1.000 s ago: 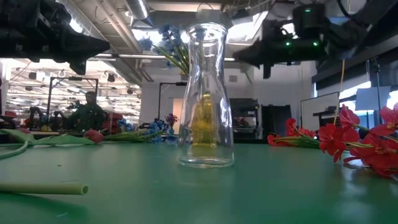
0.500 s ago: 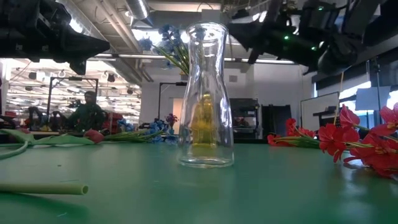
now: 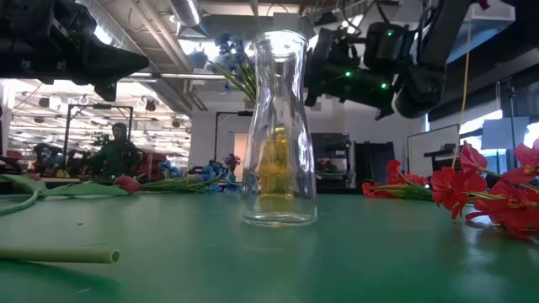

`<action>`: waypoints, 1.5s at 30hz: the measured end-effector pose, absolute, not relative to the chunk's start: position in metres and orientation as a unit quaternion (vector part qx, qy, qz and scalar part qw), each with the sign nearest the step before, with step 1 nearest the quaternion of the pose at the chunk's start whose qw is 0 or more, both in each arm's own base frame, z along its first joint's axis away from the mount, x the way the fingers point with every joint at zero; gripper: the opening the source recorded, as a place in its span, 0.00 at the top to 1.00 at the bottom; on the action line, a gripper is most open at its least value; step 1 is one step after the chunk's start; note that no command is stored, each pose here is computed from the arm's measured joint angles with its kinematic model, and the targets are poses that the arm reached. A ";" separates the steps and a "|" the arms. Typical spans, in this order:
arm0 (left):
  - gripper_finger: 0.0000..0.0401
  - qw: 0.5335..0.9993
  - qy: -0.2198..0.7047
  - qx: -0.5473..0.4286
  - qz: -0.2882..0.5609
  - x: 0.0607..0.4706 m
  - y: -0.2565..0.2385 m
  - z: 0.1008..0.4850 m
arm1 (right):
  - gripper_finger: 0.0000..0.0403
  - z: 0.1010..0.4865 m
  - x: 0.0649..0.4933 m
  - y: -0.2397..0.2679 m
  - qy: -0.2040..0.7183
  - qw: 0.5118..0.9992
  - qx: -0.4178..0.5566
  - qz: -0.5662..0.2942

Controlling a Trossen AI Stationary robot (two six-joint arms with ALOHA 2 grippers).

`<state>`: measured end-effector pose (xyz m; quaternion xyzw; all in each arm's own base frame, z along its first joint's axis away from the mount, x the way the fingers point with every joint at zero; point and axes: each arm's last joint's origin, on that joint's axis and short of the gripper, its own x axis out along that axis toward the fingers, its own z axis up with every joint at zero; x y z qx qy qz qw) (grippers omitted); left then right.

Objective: Sort flowers into vase by color
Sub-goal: Put the top white flower into the yellow flower vase

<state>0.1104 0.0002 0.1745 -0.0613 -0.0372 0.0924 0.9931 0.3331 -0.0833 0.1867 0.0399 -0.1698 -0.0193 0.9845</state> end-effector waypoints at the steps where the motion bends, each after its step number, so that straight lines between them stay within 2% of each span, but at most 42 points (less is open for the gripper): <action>1: 1.00 0.993 -0.038 -0.061 0.092 0.110 0.000 0.175 | 1.00 0.185 0.334 -0.084 -0.174 0.983 0.046 -0.018; 27: 1.00 0.993 -0.038 -0.061 0.093 0.110 0.000 0.175 | 1.00 0.163 0.339 -0.086 -0.155 0.986 0.041 -0.032; 45: 1.00 0.993 -0.038 -0.061 0.092 0.110 0.000 0.175 | 0.96 0.152 0.342 -0.085 -0.091 0.994 0.052 -0.010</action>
